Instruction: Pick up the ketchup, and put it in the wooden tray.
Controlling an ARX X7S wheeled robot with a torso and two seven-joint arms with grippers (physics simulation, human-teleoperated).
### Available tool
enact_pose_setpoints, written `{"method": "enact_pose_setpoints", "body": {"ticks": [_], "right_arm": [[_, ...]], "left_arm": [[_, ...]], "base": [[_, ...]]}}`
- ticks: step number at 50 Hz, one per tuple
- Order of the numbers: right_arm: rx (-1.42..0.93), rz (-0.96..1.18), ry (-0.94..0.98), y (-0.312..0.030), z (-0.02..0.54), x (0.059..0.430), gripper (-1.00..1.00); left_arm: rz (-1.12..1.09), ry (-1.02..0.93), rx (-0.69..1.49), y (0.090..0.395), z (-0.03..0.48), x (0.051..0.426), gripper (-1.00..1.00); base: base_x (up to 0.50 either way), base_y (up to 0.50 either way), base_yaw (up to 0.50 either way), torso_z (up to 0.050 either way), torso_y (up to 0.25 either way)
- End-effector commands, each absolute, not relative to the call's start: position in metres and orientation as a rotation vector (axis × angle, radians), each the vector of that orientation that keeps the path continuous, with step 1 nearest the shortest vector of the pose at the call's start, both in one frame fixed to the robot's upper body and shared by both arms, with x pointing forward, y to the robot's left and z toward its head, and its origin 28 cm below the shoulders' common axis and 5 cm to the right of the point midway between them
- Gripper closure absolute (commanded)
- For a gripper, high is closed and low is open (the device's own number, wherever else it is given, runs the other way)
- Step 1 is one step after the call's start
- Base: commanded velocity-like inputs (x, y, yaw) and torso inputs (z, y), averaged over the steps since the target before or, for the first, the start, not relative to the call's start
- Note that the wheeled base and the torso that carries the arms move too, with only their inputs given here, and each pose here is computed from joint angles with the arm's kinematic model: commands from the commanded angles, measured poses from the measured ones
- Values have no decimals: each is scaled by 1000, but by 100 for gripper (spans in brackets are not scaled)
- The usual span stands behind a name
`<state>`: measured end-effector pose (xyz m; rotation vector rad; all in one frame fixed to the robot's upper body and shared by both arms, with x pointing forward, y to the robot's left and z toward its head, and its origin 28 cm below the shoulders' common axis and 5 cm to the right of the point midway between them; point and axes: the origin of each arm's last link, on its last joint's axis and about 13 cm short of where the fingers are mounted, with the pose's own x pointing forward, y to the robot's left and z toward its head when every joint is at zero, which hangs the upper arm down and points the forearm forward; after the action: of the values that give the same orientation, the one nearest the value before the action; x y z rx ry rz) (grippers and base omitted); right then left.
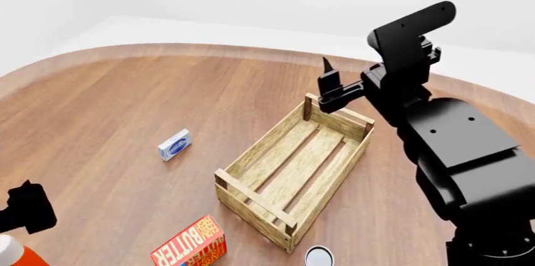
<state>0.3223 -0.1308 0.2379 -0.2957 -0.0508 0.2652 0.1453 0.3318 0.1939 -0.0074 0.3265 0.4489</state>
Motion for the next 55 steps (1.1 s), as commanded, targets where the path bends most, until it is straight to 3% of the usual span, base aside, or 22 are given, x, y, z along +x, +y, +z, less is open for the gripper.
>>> {"method": "enact_pose_setpoints", "body": {"ticks": [1,28,55], "right_arm": [[-301,269,-51,-129,238,323,-100],[-315,292,-40,-125,236,322,-100],[-308,307,-31,-122,234,324,-100]], "left_arm": [[471,377,-25,332,188,136,-100],[570,415,-61,337,163,131,-100],[642,382,-10,343,116,152,-100]], "base": [[0,0,0,0,0],[0,0,0,0,0],[0,0,0,0,0]]}}
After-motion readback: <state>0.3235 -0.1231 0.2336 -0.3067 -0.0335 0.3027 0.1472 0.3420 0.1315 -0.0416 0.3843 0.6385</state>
